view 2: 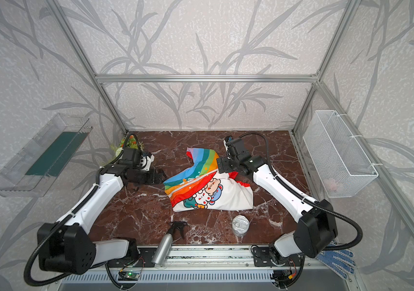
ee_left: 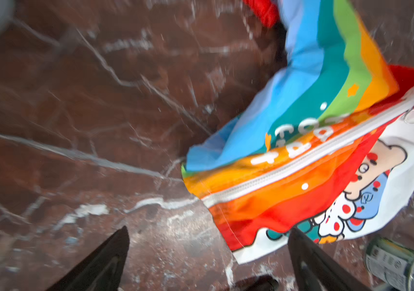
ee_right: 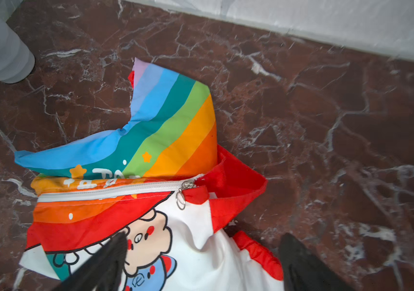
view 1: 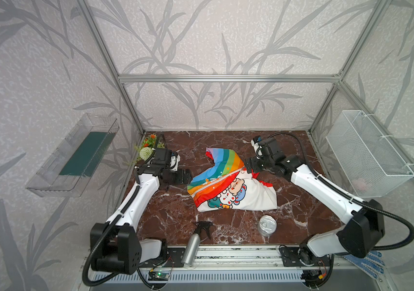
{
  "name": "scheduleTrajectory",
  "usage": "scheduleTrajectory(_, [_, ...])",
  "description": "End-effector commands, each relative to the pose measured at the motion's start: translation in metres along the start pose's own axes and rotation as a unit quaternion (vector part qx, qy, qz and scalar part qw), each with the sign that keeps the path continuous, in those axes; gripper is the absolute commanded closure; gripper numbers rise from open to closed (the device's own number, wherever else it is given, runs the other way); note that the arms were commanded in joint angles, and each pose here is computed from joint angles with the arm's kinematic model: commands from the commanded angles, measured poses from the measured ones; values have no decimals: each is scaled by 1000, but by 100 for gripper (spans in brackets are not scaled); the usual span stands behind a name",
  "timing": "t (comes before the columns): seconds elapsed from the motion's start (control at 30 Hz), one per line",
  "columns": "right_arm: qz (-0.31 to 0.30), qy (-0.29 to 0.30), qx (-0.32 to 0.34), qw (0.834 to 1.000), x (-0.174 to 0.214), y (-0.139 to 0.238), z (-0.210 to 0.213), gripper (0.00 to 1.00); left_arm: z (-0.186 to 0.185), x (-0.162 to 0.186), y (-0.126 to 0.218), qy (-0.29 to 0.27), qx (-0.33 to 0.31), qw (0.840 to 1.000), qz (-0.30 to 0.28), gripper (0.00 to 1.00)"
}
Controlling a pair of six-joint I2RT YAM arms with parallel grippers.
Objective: Zip up the jacket
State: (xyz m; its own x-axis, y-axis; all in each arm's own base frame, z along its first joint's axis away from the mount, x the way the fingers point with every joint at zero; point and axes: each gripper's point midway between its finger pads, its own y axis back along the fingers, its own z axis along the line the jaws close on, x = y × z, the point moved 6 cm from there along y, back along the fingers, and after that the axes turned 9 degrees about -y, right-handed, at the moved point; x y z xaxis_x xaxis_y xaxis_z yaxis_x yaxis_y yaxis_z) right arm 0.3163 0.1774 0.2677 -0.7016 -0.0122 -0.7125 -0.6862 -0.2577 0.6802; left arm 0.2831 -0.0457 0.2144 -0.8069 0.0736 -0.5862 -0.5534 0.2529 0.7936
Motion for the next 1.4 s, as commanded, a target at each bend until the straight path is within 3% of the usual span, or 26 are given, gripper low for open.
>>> scheduleTrajectory(0.0, [-78,4,50,996,-15,31,-19,1,8,-33,24,-56,-57,979,-185,1])
scheduleTrajectory(0.1, [-125,18,119,985,-8,33,-41,1,5,-39,33,-97,-62,945,-308,1])
scheduleTrajectory(0.17, [-154,43,164,973,2,30,-54,1,11,-41,34,-90,-90,924,-361,1])
scheduleTrajectory(0.27, [-196,68,197,958,20,18,-78,1,24,-38,23,-73,-131,907,-393,1])
scheduleTrajectory(0.33, [-211,57,190,957,34,10,-94,1,32,-36,12,-52,-147,908,-390,1])
scheduleTrajectory(0.4, [-227,41,186,955,48,4,-110,1,37,-30,-1,-69,-163,911,-373,1])
scheduleTrajectory(0.57, [-247,-5,188,951,70,-9,-148,1,64,-12,-12,-28,-249,901,-354,1])
scheduleTrajectory(0.73, [-244,4,179,953,89,-37,-168,1,73,3,-28,-36,-251,910,-328,1])
scheduleTrajectory(1.03, [-240,35,112,964,103,-74,-160,1,86,19,-67,-36,-258,911,-318,1])
scheduleTrajectory(1.13, [-260,42,108,959,104,-79,-160,1,91,30,-79,-26,-267,906,-327,1])
scheduleTrajectory(1.2, [-233,28,123,964,101,-80,-164,1,96,29,-80,-19,-287,898,-332,1])
scheduleTrajectory(1.27, [-205,20,122,971,97,-84,-166,1,100,25,-85,-6,-292,909,-297,1])
scheduleTrajectory(1.37, [-208,9,112,972,96,-86,-171,1,104,21,-87,-2,-302,906,-295,1])
